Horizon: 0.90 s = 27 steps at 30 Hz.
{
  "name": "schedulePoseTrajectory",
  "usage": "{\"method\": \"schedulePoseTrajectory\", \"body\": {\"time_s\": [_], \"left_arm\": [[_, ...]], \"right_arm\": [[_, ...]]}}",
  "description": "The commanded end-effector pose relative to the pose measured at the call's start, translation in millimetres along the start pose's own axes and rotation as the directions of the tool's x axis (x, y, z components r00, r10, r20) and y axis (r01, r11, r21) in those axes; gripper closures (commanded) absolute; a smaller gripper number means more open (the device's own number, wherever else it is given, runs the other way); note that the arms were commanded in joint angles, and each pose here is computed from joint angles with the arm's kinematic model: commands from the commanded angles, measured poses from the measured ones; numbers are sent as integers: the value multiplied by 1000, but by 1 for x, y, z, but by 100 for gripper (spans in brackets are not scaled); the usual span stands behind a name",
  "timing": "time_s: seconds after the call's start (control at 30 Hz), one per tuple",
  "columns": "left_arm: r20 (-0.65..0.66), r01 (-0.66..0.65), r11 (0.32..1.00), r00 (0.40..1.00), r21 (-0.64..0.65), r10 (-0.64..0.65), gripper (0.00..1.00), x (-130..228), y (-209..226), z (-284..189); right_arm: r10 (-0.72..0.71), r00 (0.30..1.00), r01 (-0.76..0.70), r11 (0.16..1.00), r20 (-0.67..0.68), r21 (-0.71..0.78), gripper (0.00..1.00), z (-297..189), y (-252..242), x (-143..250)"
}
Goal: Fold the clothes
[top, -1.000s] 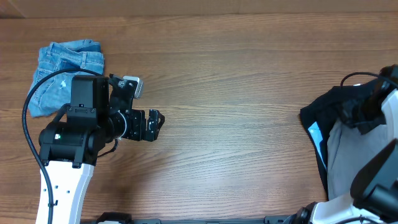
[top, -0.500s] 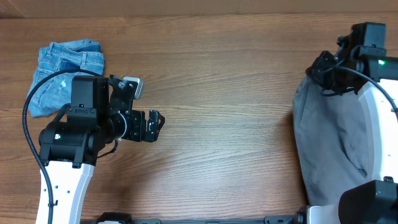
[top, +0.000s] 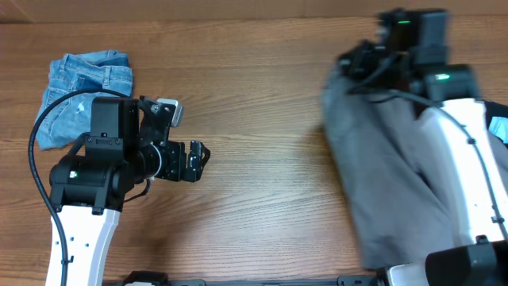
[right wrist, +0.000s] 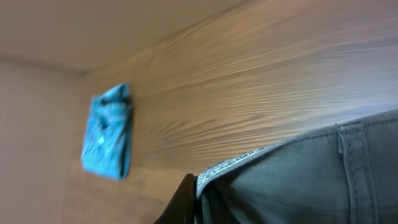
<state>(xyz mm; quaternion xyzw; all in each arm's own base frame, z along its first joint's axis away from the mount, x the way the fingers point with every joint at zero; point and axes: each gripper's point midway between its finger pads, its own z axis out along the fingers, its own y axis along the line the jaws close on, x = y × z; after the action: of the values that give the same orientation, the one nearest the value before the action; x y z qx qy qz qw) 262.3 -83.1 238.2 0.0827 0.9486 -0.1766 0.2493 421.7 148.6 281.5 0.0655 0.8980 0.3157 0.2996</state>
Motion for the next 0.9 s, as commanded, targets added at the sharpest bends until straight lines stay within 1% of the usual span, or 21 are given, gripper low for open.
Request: {"method": "schedulePoseTrajectory", "body": {"time_s": [0.0,0.07,0.1,0.13,0.17,0.2,0.23,0.3,0.37,0.43,0.47,0.5,0.57,0.6,0.63,0.77,0.8,0.83,0.87], "left_arm": [[33,17,996,999,-88,-14,0,-11,11,-19],[47,32,988,999,-151,-25,0,-14,21,-32],[59,39,983,998,-179,-29,0,-17,25,-40],[71,46,978,997,-202,-32,0,-20,29,-48],[89,53,973,995,-225,-33,0,-23,31,-58],[103,56,969,994,-239,-32,0,-26,32,-65],[122,55,967,992,-250,-25,0,-30,32,-74],[146,48,967,989,-249,-12,0,-36,29,-82],[154,45,970,988,-239,-8,0,-38,26,-83],[142,44,974,990,-220,-13,0,-37,24,-80],[126,39,986,992,-164,-18,0,-37,16,-72],[115,36,990,993,-135,-21,0,-38,12,-68],[67,37,996,997,-77,-32,10,-37,7,-50],[4,37,997,999,-67,-36,20,-32,8,-30],[-32,34,998,999,-60,-36,27,-30,9,-17],[-195,10,1000,981,-28,-15,60,-16,7,51],[-218,3,1000,976,-22,-8,65,-14,6,63],[-255,-8,1000,967,-13,5,73,-11,4,84],[-279,-26,1000,960,-2,25,84,-9,2,100]], "right_arm": [[-90,996,90,993,2,-74,96,15,65,19],[-136,989,130,986,-51,-108,94,37,93,48],[-159,984,148,981,-76,-125,90,44,103,61],[-182,978,168,976,-98,-136,73,51,113,75],[-210,972,198,973,-107,-116,53,58,120,89],[-217,971,208,973,-102,-96,49,59,120,91],[-229,970,225,973,-78,-48,37,61,118,91],[-233,972,234,972,-29,14,26,54,113,82],[-214,977,213,975,10,56,25,41,105,67],[-164,984,156,983,71,101,25,15,91,42],[-138,983,124,986,118,115,25,-7,82,23],[-123,981,105,987,148,124,25,-22,77,12],[-99,972,69,987,215,143,25,-59,66,-9],[-86,963,49,988,256,146,25,-87,61,-18],[-80,958,40,988,276,146,25,-102,59,-21],[-60,937,7,988,344,152,25,-155,52,-21],[-58,935,4,988,350,152,25,-162,51,-19],[-56,932,1,988,358,153,25,-170,51,-16],[-56,931,0,988,360,153,25,-175,51,-13]]}}
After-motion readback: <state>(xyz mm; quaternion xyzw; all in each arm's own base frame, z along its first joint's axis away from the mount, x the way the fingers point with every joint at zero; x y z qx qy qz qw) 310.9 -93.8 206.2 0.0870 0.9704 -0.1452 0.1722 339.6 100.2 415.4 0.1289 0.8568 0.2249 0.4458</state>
